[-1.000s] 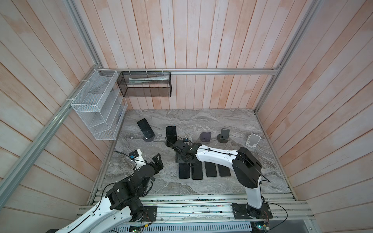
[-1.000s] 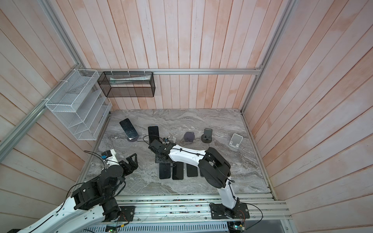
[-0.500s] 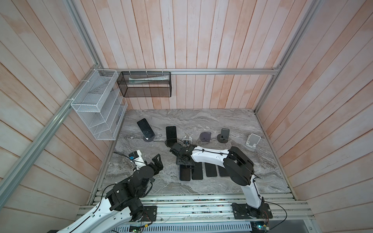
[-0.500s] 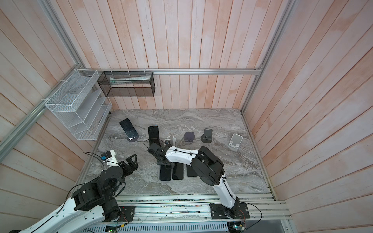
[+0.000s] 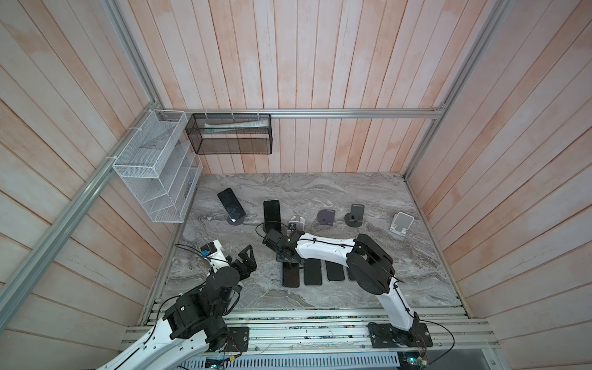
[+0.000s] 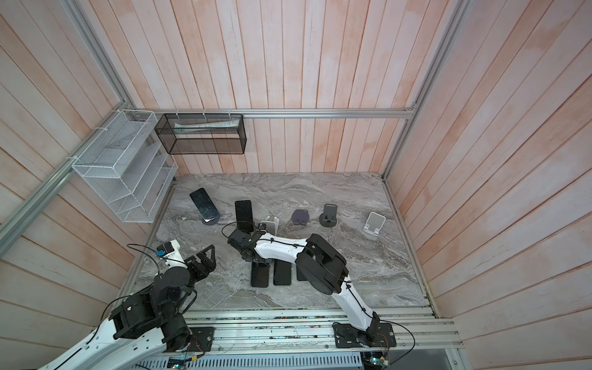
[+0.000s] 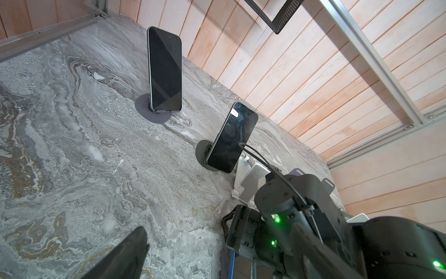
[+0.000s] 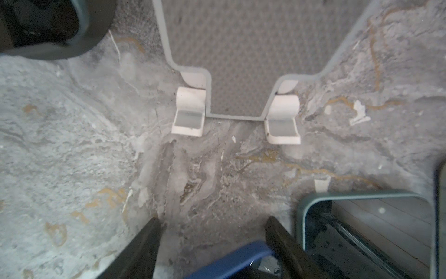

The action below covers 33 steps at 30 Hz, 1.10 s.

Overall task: Remove the phone from the phone stand
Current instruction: 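Lower the blue-edged phone flat beside the flat phones with the right gripper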

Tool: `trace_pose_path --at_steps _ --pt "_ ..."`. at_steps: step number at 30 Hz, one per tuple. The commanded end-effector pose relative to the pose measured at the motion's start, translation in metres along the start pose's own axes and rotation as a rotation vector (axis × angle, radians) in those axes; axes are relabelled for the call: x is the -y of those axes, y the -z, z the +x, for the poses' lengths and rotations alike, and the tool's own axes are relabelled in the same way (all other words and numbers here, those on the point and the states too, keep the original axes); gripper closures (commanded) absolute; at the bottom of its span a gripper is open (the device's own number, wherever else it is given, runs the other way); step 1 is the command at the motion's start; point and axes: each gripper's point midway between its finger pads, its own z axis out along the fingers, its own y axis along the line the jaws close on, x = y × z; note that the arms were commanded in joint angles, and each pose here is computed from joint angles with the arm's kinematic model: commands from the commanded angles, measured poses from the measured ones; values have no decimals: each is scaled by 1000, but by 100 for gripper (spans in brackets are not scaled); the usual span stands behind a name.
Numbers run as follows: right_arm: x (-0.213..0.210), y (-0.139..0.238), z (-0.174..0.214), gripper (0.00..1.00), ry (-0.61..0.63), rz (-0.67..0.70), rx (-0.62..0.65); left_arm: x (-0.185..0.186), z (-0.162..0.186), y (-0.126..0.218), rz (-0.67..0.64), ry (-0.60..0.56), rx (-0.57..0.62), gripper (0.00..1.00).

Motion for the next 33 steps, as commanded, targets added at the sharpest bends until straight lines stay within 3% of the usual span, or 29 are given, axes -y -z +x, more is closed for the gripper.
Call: trace_pose_path --at_steps 1,22,33 --pt "14 -18 20 28 43 83 -47 -6 2 1 -14 -22 2 6" --pt "29 -29 30 23 76 128 -64 -1 4 -4 -20 -38 -14 6" --pt "25 -23 20 22 72 71 -53 4 6 -7 -25 -41 -29 6"
